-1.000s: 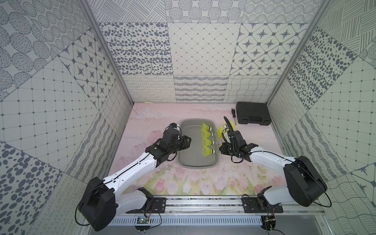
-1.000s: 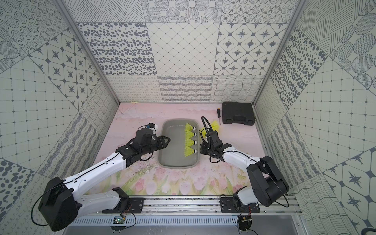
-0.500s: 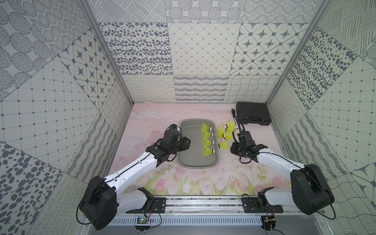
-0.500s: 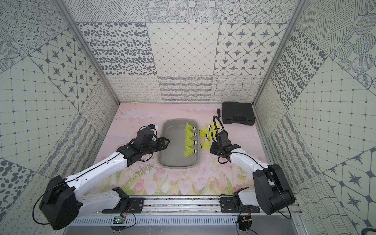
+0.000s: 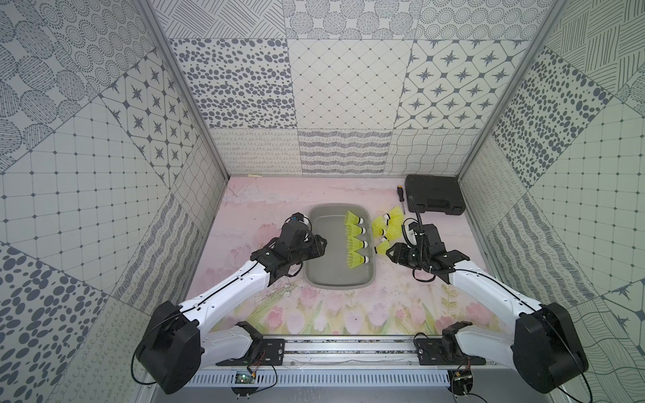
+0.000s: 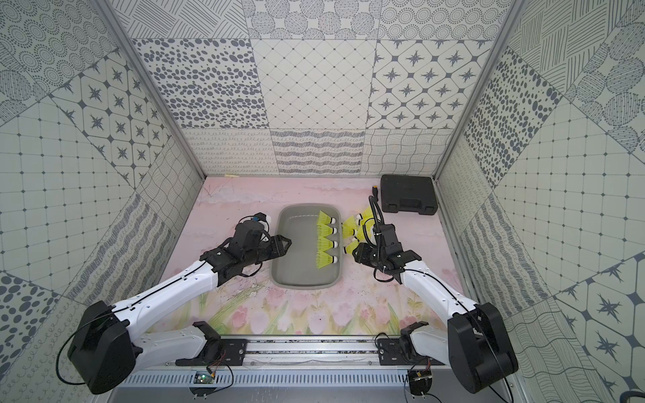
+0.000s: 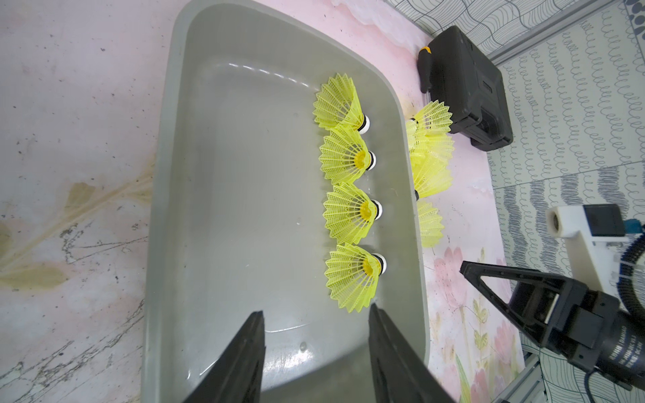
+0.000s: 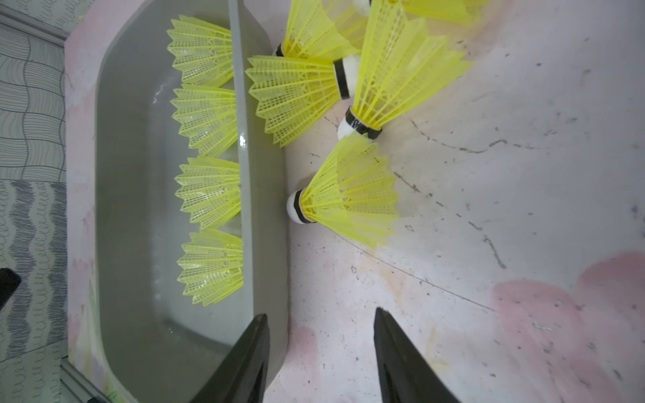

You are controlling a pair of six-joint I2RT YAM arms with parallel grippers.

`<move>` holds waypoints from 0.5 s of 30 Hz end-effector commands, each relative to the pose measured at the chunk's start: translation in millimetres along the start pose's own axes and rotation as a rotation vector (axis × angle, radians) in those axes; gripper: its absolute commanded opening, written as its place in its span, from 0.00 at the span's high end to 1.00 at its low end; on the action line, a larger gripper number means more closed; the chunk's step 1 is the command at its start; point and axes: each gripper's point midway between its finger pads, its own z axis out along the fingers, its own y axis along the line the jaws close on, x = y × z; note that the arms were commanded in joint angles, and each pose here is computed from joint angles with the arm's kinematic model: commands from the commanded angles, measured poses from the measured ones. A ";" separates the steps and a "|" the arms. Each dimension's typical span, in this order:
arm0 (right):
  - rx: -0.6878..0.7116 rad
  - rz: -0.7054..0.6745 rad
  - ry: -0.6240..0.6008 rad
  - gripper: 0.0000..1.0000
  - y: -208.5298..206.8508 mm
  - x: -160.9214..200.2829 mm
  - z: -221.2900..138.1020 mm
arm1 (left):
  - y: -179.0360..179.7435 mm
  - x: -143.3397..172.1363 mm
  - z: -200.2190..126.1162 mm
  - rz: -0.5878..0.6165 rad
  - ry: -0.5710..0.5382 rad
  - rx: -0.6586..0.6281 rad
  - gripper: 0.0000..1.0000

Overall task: Put the shuttlecocks into the storage box
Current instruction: Pick up the shuttlecock at the center of the board.

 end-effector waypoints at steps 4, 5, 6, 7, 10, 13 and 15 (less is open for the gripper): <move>-0.100 0.127 -0.032 0.44 15.6 -8.1 11.5 | 4.1 0.9 3.2 0.020 0.006 -0.009 0.49; -0.102 0.149 -0.035 0.44 15.6 -9.2 14.1 | 4.1 0.5 3.2 0.020 0.005 -0.009 0.49; -0.097 0.177 -0.040 0.44 14.6 -10.1 17.0 | 3.4 0.8 3.3 0.020 0.007 -0.007 0.49; -0.086 0.206 -0.045 0.43 12.2 -10.8 20.3 | 3.8 0.5 3.2 0.020 0.006 -0.007 0.49; -0.066 0.282 -0.065 0.43 6.6 -10.6 27.4 | 4.4 1.1 3.3 0.021 0.008 -0.009 0.49; -0.048 0.326 -0.089 0.43 3.2 -10.5 32.9 | 4.5 1.3 3.7 0.023 0.009 -0.008 0.49; -0.044 0.331 -0.091 0.43 4.3 -11.0 36.6 | 4.8 1.6 4.2 0.023 0.009 -0.009 0.48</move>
